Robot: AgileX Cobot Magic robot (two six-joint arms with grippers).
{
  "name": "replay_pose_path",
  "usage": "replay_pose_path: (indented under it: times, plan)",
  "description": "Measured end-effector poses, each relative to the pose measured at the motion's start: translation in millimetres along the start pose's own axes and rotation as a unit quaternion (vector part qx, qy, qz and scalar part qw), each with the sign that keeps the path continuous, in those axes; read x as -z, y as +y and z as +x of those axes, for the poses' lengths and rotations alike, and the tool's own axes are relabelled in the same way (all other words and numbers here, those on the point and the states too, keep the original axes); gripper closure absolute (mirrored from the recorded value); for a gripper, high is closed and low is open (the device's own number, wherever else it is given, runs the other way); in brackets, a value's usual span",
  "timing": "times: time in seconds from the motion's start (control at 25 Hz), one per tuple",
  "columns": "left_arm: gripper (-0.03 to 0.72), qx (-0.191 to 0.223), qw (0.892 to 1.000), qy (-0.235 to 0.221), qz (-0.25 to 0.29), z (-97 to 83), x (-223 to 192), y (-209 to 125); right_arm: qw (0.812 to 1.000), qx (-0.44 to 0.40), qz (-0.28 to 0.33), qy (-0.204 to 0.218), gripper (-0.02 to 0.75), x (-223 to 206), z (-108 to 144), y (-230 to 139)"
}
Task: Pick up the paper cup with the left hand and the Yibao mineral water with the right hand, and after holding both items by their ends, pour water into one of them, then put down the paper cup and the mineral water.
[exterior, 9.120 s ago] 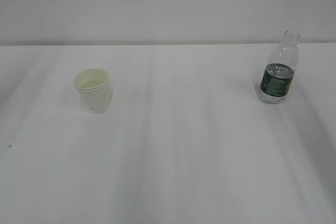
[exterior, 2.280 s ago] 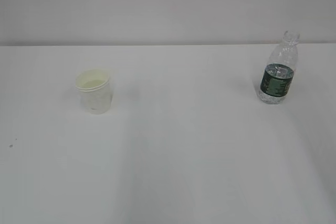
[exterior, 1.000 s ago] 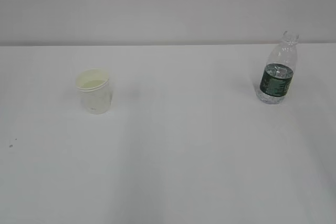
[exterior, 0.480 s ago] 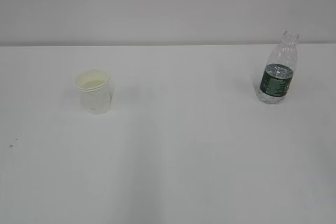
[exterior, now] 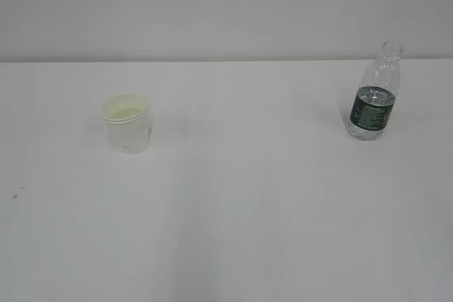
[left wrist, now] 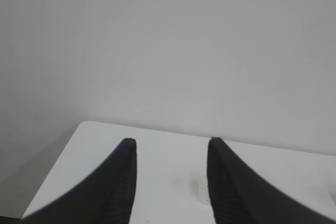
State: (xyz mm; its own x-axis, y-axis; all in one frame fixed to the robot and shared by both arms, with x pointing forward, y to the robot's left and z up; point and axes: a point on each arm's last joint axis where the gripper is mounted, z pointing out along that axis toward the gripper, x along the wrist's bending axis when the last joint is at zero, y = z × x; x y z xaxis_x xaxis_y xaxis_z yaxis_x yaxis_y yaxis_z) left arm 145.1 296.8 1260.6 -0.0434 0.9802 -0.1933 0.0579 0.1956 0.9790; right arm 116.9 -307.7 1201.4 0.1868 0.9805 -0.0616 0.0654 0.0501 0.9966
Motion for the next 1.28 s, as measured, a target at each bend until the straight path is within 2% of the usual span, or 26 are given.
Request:
replay_pose_path:
  times: [0.48,0.64,0.92,1.28]
  plan:
    - [0.375,-0.024,0.999,-0.024,-0.030,15.5,26,-7,1.000,0.000,-0.014,0.000,0.148,8,-1,2]
    - [0.375,-0.025,0.999,-0.031,-0.026,19.4,28,-18,1.000,-0.004,-0.014,0.014,0.148,8,1,2]
    - [0.375,-0.023,0.998,-0.037,0.038,25.1,6,-71,0.999,-0.008,-0.018,0.027,0.148,11,4,-5]
    - [0.376,-0.025,0.988,-0.021,0.154,32.4,-42,-134,0.998,-0.002,0.045,0.033,0.148,-17,10,-38]
